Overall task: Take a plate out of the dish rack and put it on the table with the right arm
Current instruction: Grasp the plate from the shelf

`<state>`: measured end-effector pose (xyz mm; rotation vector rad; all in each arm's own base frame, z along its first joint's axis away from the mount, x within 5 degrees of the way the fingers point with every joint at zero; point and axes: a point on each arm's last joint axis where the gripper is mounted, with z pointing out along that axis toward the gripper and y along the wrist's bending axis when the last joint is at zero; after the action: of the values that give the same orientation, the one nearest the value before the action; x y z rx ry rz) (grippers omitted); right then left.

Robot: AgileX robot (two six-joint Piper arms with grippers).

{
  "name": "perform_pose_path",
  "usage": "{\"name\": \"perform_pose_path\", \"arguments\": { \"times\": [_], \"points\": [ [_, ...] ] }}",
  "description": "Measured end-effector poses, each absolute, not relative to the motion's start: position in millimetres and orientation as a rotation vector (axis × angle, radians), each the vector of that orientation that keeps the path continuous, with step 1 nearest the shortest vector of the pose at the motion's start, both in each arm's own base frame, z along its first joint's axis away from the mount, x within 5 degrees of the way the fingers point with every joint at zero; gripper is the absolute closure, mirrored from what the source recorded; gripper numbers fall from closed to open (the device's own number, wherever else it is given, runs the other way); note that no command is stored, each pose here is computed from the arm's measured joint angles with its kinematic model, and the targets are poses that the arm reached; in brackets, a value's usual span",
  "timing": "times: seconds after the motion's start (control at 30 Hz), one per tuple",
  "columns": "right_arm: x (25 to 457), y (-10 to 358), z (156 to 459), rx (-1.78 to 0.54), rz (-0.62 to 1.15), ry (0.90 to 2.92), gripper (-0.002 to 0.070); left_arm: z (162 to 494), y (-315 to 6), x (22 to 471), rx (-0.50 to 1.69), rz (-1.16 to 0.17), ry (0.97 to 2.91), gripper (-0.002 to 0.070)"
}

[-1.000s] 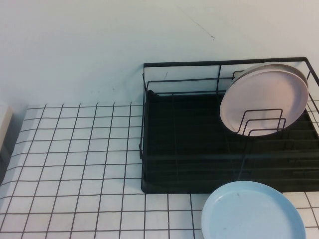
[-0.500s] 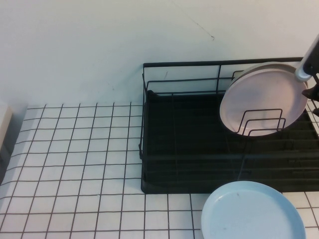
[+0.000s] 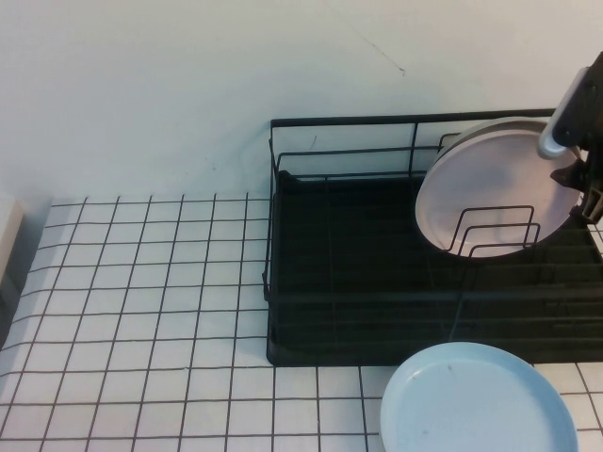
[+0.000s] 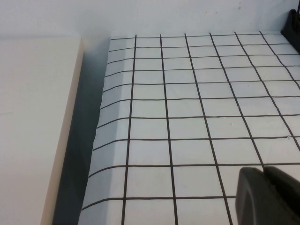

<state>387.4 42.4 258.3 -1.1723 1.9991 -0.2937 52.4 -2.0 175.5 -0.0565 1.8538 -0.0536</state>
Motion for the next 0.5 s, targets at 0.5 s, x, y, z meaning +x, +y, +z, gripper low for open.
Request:
{"name": "perform_pose_path", "arguments": {
  "times": [0.5],
  "points": [
    [401.9,41.3,241.0,-1.149,-0.342,1.969,0.0374,175.5,-2.0,52.4,-0.057,-0.054,1.854,0.0678]
  ]
}}
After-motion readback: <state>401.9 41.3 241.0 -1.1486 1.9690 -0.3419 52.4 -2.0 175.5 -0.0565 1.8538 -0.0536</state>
